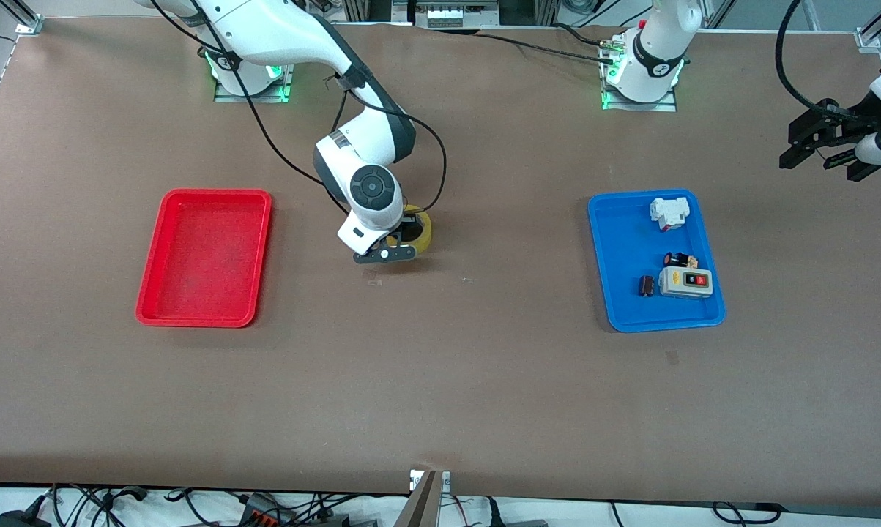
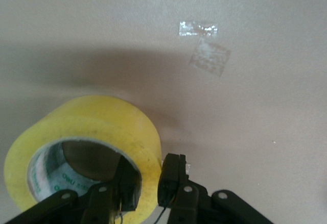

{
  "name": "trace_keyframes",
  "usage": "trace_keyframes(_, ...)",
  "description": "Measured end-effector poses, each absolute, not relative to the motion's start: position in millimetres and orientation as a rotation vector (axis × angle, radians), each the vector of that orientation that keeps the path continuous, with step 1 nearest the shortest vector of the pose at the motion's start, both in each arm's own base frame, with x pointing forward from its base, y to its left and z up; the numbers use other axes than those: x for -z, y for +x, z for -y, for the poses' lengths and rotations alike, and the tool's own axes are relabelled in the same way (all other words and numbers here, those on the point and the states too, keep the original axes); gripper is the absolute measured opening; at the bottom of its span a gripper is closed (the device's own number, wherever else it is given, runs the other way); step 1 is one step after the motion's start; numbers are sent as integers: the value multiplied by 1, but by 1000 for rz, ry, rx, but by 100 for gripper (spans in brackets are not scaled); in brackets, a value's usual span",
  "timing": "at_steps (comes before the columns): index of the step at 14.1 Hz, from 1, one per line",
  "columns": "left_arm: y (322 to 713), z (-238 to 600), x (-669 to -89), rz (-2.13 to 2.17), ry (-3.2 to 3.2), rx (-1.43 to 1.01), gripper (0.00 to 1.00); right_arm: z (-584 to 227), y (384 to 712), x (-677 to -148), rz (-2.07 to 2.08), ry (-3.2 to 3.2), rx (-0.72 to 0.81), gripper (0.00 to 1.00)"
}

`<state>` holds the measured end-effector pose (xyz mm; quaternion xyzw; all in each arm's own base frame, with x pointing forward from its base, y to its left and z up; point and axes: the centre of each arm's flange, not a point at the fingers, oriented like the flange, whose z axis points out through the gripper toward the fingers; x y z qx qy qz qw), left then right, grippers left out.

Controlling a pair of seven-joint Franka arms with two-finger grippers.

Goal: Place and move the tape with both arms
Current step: 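Grasp the tape roll with the right gripper and carry it to the red tray, then lower the tape into the red tray and open the right gripper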

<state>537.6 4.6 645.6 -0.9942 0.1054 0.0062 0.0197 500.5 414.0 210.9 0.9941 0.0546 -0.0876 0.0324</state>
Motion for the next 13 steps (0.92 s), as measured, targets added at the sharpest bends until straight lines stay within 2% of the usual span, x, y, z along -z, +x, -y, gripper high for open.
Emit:
trace_keyframes(2, 538, -12, -643, -301, -3107, -36, 100, -408, 511, -226, -136, 3066, 253, 21)
trace_keyframes(4, 536, -6, -640, -268, -3117, -68, 100, -379, 536, -271, -50, 3075, 245, 21)
trace_keyframes(6, 536, 2, -639, -257, -3117, -79, 100, -314, 564, -326, 84, 3064, 288, 21)
trace_keyframes(8, 537, 2, -635, -239, -3119, -91, 100, -222, 589, -352, 150, 3059, 337, 21)
trace_keyframes(11, 540, -4, -628, -153, -3141, -121, 100, -83, 607, -323, 165, 3024, 408, 21)
trace_keyframes(13, 539, -5, -626, -96, -3162, -150, 100, -9, 602, -287, 132, 3028, 436, 21)
